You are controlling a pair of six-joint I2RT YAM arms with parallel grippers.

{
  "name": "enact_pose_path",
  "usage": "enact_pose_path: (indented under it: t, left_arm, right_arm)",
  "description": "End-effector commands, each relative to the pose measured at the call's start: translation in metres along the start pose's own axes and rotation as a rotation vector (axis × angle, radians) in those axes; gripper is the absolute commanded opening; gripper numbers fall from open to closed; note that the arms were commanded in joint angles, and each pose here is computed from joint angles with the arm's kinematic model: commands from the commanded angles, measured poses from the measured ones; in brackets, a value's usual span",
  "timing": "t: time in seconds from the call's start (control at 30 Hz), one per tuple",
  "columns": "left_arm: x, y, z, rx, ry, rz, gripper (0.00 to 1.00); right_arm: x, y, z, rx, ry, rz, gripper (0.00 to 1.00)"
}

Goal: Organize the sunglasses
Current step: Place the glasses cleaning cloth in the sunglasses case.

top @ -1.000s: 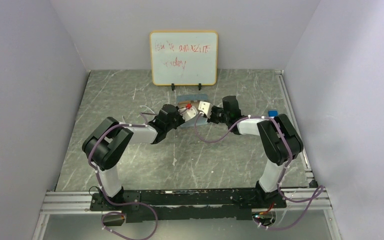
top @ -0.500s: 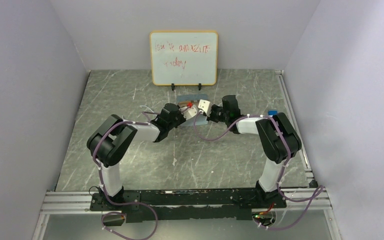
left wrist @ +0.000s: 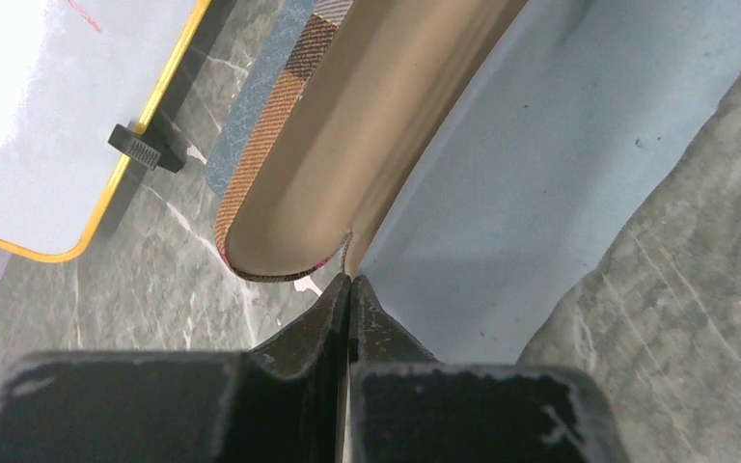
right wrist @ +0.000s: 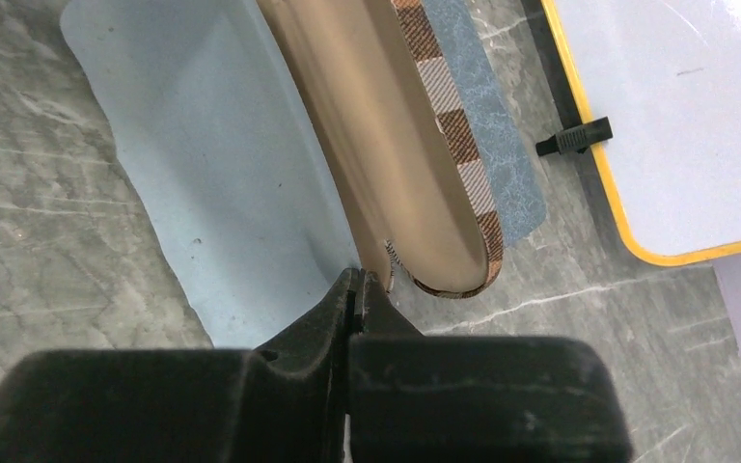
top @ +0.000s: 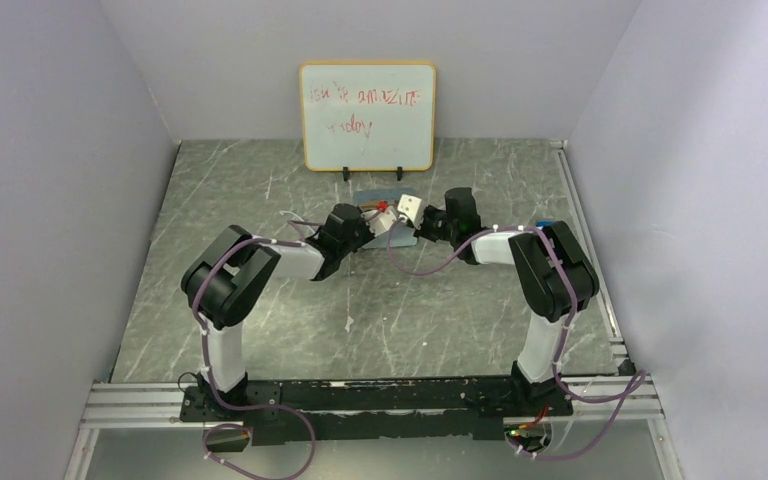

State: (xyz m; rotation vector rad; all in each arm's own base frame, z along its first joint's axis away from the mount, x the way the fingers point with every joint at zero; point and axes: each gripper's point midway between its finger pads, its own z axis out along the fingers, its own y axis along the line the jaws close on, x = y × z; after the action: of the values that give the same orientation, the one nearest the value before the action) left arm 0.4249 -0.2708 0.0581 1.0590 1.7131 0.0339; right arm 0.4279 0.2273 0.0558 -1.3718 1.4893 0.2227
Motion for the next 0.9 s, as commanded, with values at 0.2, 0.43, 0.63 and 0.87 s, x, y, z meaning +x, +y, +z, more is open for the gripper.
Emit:
enact_pose_path:
  t: [0.2,0.43,0.63,0.87]
  left_arm:
    - [-0.017,0.016,0.010,-0.070,-0.036,-0.023,0.05]
    - [-0.015,0.017,0.014,-0.080,-0.026,-0.026,0.05]
    - [-0.015,0.018,0.016,-0.086,-0.021,-0.027,0.05]
    - [-0.015,0.019,0.017,-0.092,-0.020,-0.027,0.05]
  right_arm:
    - [-0.011,-0.014,0.008,0.032,-0.039,-0.021,0.00]
    - [-0.010,-0.015,0.009,0.036,-0.038,-0.017,0.00]
    - [-0.007,-0.015,0.010,0.040,-0.032,-0.016,0.00]
    - [-0.005,-0.014,0.010,0.043,-0.028,-0.017,0.00]
